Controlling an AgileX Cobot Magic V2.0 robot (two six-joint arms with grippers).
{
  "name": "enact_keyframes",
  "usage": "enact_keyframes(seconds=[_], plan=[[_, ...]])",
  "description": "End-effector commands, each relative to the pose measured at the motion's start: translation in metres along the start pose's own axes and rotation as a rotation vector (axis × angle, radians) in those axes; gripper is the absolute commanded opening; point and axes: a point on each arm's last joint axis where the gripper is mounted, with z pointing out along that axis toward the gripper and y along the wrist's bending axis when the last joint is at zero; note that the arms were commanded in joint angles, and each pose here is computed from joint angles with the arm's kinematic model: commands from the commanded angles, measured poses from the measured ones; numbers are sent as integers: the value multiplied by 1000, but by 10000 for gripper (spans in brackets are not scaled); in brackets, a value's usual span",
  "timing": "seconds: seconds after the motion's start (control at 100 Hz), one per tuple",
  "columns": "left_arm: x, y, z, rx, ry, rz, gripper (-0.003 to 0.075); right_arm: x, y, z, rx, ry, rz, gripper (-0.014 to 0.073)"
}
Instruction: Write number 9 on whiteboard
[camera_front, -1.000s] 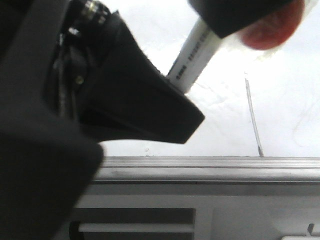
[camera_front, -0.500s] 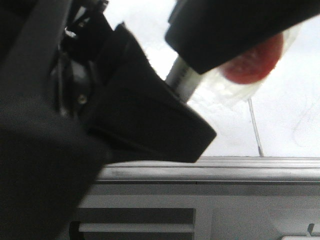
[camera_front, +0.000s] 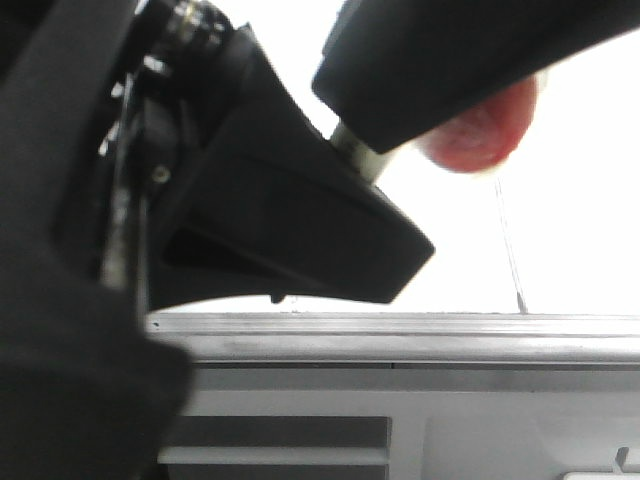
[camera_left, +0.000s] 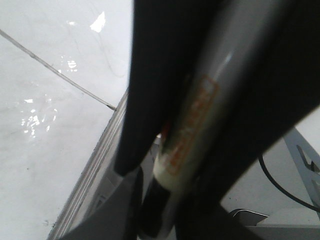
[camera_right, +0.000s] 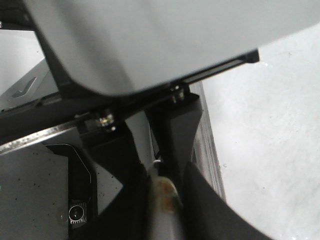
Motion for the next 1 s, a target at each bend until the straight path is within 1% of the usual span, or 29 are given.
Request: enact_keyframes(seconds=[0.0, 0.03, 0.06, 0.08, 0.1, 0.13, 0.17, 0.18, 0.2, 0.24, 0.27, 0.3, 0.35, 0.38, 0.48, 0.52, 0.57, 0.61, 0.64, 0.66, 0.68, 0.69, 0.7, 0.75, 0.77, 0.78, 0.87, 0.92, 0.99], plan=[[-22, 4, -8, -20, -130, -67, -20, -10, -1, -7, -3, -61, 30, -62], [-21, 4, -8, -18, -119, -67, -20, -10, -1, -7, -3, -61, 30, -51], [-19, 3, -7, -15, -108, -67, -20, -10, -1, -7, -3, -61, 30, -8], [-19, 3, -7, -15, -108, -67, -20, -10, -1, -7, -3, -61, 30, 1], [-17, 3, -7, -14, -101, -67, -20, -10, -1, -7, -3, -61, 30, 36], [-15, 3, -6, -14, -95, -67, -20, -10, -1, -7, -2, -60, 28, 95], [-12, 2, -6, -12, -82, -73, -20, -10, -1, -8, 6, -61, 20, 204], [-11, 2, -6, -11, -81, -73, -20, -10, -2, -8, 9, -61, 16, 244], [-9, 2, -5, -10, -75, -81, -20, -10, -2, -9, 16, -65, 11, 283], [-5, 1, -4, -8, -63, -98, -20, -12, -3, -12, 35, -83, 1, 418], [-3, 1, -4, -6, -58, -110, -20, -14, -5, -17, 51, -104, -1, 469], [-1, 0, -3, -3, -50, -123, -20, -17, -7, -22, 70, -125, -9, 542], [3, 0, -3, -1, -40, -141, -20, -22, -9, -32, 107, -174, -15, 603], [5, -1, -2, 1, -35, -162, -20, -28, -12, -43, 137, -225, -22, 614], [8, -1, -2, 5, -29, -189, -20, -35, -14, -64, 202, -315, -44, 582], [8, -2, -2, 6, -25, -201, -20, -35, -15, -71, 227, -343, -55, 552], [8, -2, -2, 10, -24, -225, -20, -35, -15, -82, 254, -382, -45, 492], [8, -2, -2, 13, -24, -253, -20, -34, -16, -89, 272, -409, -17, 414], [8, -2, -2, 14, -25, -267, -20, -33, -16, -95, 283, -426, 8, 330], [8, -2, -2, 15, -25, -273, -20, -32, -16, -97, 288, -431, 16, 293], [8, -2, -2, 15, -25, -280, -20, -31, -16, -102, 295, -438, 31, 214], [8, -2, -2, 16, -25, -282, -20, -30, -16, -102, 297, -438, 32, 195], [8, -2, -2, 16, -25, -282, -20, -30, -16, -104, 299, -441, 34, 154], [8, -2, -2, 16, -25, -287, -20, -27, -15, -109, 308, -442, 35, 30], [8, -2, -2, 15, -29, -290, -20, -26, -14, -112, 313, -442, 33, -48], [8, -2, -2, 14, -32, -292, -20, -26, -14, -113, 316, -443, 32, -67], [6, 2, -1, -6, -62, -331, -21, -23, -13, -121, 332, -457, 28, -58], [5, 10, 1, -36, -87, -402, -21, -22, -12, -124, 339, -464, 25, -58], [6, 25, 5, -98, -122, -537, -21, -21, -11, -127, 350, -470, 18, -58]])
